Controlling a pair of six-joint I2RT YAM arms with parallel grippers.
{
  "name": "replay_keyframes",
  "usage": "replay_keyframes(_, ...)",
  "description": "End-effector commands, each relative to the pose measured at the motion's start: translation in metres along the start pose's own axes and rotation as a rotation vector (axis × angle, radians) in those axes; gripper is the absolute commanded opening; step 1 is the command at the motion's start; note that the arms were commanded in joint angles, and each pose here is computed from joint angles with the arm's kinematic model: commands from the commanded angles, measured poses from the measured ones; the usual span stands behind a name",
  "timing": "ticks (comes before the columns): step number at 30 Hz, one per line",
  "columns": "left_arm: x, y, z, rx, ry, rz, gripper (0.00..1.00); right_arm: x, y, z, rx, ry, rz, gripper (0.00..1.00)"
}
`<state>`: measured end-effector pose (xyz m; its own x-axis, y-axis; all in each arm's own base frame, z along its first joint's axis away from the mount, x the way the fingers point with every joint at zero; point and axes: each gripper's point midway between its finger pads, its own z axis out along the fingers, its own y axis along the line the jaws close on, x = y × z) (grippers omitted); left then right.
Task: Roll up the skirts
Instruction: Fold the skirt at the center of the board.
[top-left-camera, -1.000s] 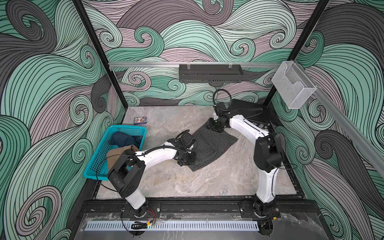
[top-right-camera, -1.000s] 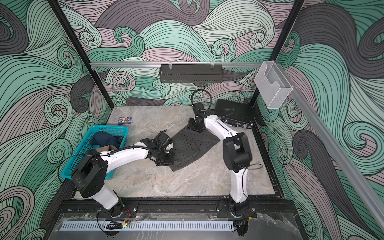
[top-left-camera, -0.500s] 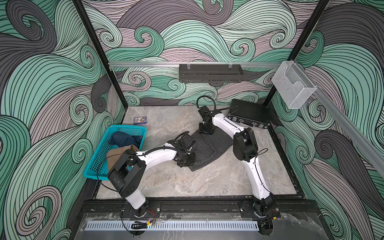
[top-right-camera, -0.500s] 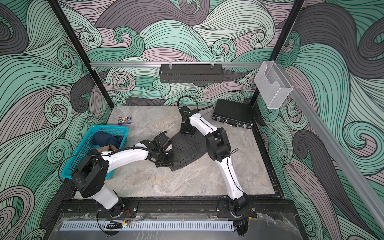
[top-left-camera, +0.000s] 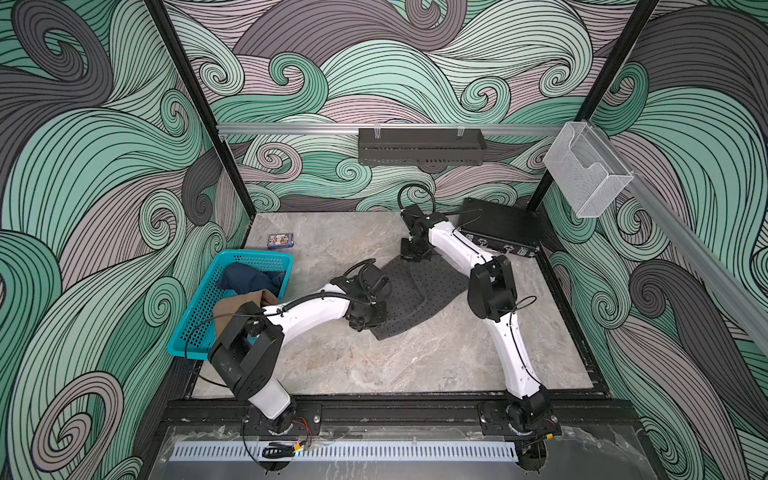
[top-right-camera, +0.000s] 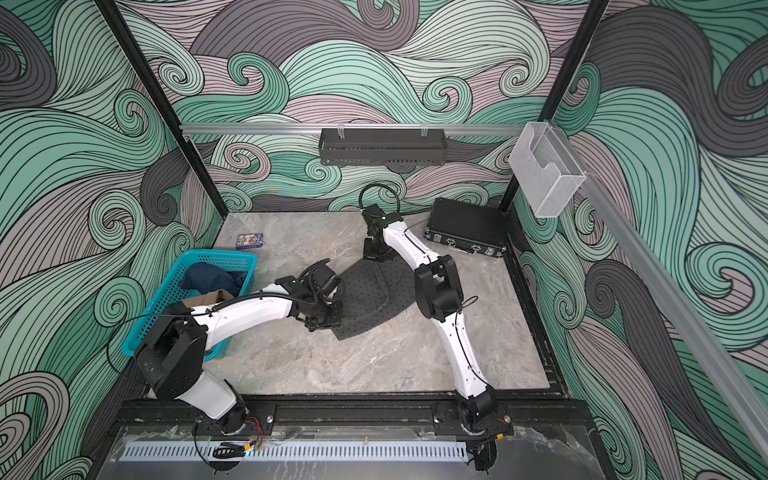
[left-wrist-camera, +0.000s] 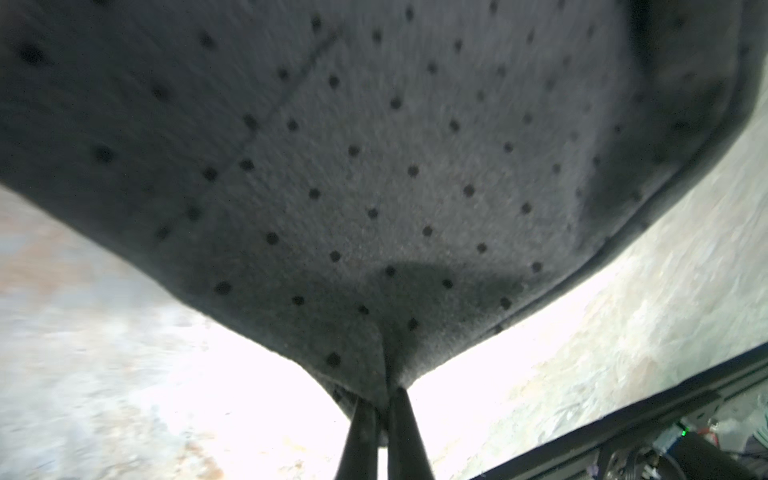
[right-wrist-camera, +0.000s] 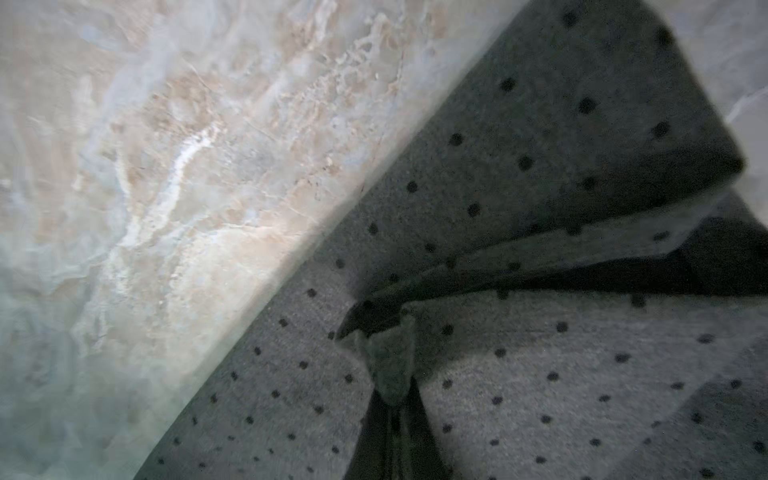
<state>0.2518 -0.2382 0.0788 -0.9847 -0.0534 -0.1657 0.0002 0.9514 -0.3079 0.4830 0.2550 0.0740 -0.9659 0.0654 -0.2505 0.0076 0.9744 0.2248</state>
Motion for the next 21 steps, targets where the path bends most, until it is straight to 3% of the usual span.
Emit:
replay_keyframes(1,-0.033,0.006,-0.045,-0.042,-0.134,-0.032,0.00,-0.042,0.003,-0.085,-0.212,-0.154,0.076,0.03)
replay_keyframes(7,-0.054,0.003,-0.064,-0.045,-0.209,-0.036,0.00,-0.048,-0.047,-0.145,-0.381,-0.347,0.199,0.06)
replay_keyframes(14,-0.055,0.009,-0.041,-0.044,-0.186,-0.089,0.00,-0.012,-0.123,-0.131,-0.422,-0.415,0.364,0.01)
replay_keyframes(18,-0.085,0.012,-0.065,-0.026,-0.218,-0.125,0.00,-0.035,-0.118,-0.130,-0.447,-0.407,0.368,0.00)
replay_keyframes(21,-0.106,0.008,-0.082,-0.005,-0.269,-0.088,0.00,-0.062,-0.106,-0.136,-0.471,-0.420,0.376,0.00)
